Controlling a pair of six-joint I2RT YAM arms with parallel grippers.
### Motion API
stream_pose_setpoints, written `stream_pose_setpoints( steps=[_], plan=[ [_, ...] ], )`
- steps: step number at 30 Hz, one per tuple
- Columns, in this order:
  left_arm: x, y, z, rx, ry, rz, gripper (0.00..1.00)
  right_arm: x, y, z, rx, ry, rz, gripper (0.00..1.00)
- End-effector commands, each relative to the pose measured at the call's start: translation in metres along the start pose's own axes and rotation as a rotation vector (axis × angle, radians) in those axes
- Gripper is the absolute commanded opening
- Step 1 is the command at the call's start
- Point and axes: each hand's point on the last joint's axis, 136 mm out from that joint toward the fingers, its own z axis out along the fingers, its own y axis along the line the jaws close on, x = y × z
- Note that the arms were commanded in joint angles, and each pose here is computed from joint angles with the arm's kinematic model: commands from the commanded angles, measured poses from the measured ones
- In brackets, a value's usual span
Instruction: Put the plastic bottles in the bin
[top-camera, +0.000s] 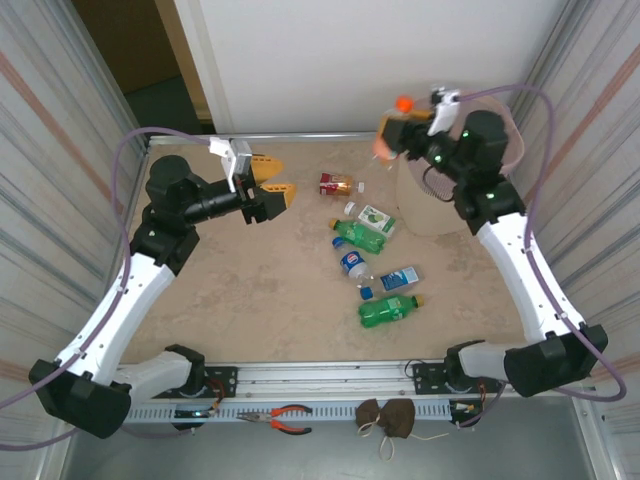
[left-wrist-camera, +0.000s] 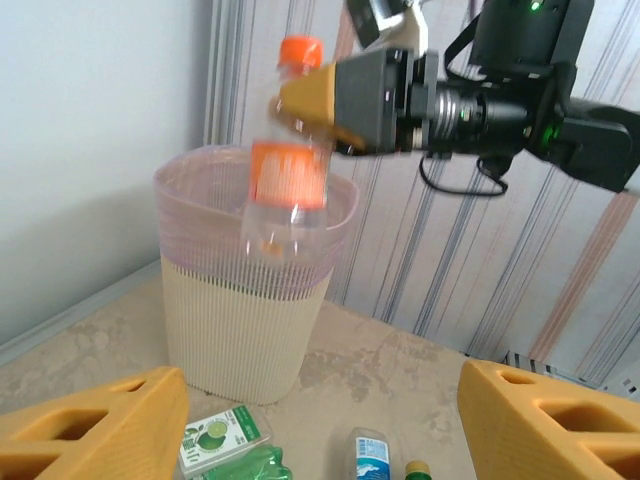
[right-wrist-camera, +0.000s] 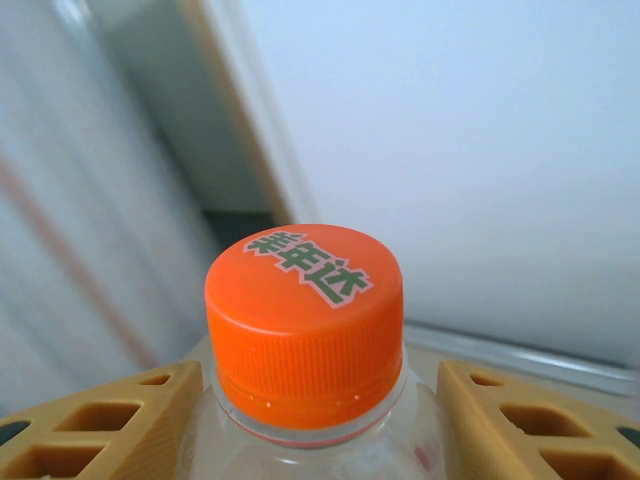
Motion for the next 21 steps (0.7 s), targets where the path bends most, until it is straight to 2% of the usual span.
stream_pose_setpoints(
  steps=[1,5,10,16,21],
  plan=[
    [-0.007,0.003,-0.001,-0.011,-0.032,0.009,0.71,-0.046,-0.052,-0.011,0.176,-0.14,0.137,0.43],
    [-0.007,0.005,0.0,-0.015,-0.037,0.005,0.71,-0.065,-0.114,-0.018,0.344,-0.223,0.249,0.42],
    [-0.006,0.008,0.002,-0.017,-0.04,-0.004,0.71,-0.059,-0.184,-0.013,0.502,-0.277,0.423,0.37],
    [-0.004,0.01,0.005,-0.015,-0.043,-0.022,0.71,-0.028,-0.235,0.013,0.553,-0.302,0.597,0.36],
    [-0.001,0.013,0.006,-0.017,-0.04,-0.03,0.71,0.021,-0.265,0.042,0.567,-0.241,0.803,0.36]
  ],
)
